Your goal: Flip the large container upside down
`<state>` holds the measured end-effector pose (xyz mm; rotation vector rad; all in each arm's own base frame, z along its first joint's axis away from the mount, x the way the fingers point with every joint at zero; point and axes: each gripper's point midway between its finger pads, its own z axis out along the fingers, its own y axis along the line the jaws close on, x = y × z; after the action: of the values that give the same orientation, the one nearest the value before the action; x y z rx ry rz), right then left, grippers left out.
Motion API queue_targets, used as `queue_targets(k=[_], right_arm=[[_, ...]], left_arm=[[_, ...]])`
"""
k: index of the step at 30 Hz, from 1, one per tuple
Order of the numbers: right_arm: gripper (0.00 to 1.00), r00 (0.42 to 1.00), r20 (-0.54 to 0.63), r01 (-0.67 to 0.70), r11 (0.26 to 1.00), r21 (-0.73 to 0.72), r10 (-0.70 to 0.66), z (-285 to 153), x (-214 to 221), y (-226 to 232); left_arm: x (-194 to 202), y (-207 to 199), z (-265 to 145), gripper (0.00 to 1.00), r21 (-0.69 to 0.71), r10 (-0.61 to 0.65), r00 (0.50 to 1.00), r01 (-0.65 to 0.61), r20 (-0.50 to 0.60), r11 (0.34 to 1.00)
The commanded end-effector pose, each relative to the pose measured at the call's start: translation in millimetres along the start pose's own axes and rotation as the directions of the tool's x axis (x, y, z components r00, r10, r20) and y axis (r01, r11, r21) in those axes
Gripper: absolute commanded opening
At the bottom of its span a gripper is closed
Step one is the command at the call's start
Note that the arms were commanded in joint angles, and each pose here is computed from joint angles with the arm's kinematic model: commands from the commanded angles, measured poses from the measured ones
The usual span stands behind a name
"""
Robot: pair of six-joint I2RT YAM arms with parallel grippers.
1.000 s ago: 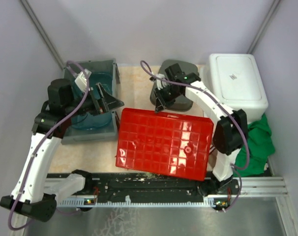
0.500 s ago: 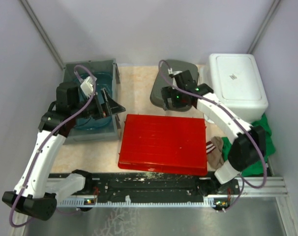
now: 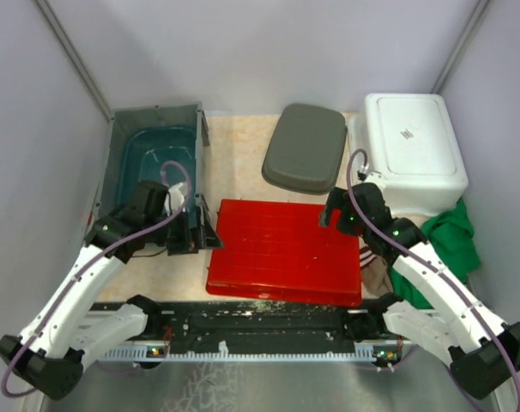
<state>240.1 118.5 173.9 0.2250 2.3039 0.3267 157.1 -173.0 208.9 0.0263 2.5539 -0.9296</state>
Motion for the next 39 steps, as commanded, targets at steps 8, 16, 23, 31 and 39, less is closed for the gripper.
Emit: queue_targets(k=[8,16,23,31,39], right_arm=[[0.96,0.974,0.214,-0.110,0.982,0.152,0.076,-12.3,-52.2,-20.2],[0.96,0.976,0.198,-0.112,0.986,0.126,0.085,-13.9,-46.2,-18.2],[0.96,0.975,0.213,-0.106,0.982,0.156,0.071,-23.0,-48.3,-26.4],[0.97,0.973,0.220,-0.104,0.984,0.147,0.070,-28.6,-52.5,-24.6],[0.97,0.975,0.211,-0.098,0.985,0.141,0.067,-35.2,-53.3,-23.6]], left_arm=[[35.0,31.7,56.3,1.00,-0.195,-0.053,0.994,0.034,-0.095,0.980],[23.3,30.8,102.1,1.00,-0.110,0.009,0.997,-0.017,-0.073,0.994],[44.4,-3.4,121.0,1.00,0.100,0.086,0.980,-0.069,-0.178,0.993],[46.2,-57.7,152.4,1.00,0.239,0.175,0.960,-0.122,-0.216,0.963],[20.9,-103.3,176.3,1.00,0.276,0.263,0.948,-0.208,-0.180,0.938]])
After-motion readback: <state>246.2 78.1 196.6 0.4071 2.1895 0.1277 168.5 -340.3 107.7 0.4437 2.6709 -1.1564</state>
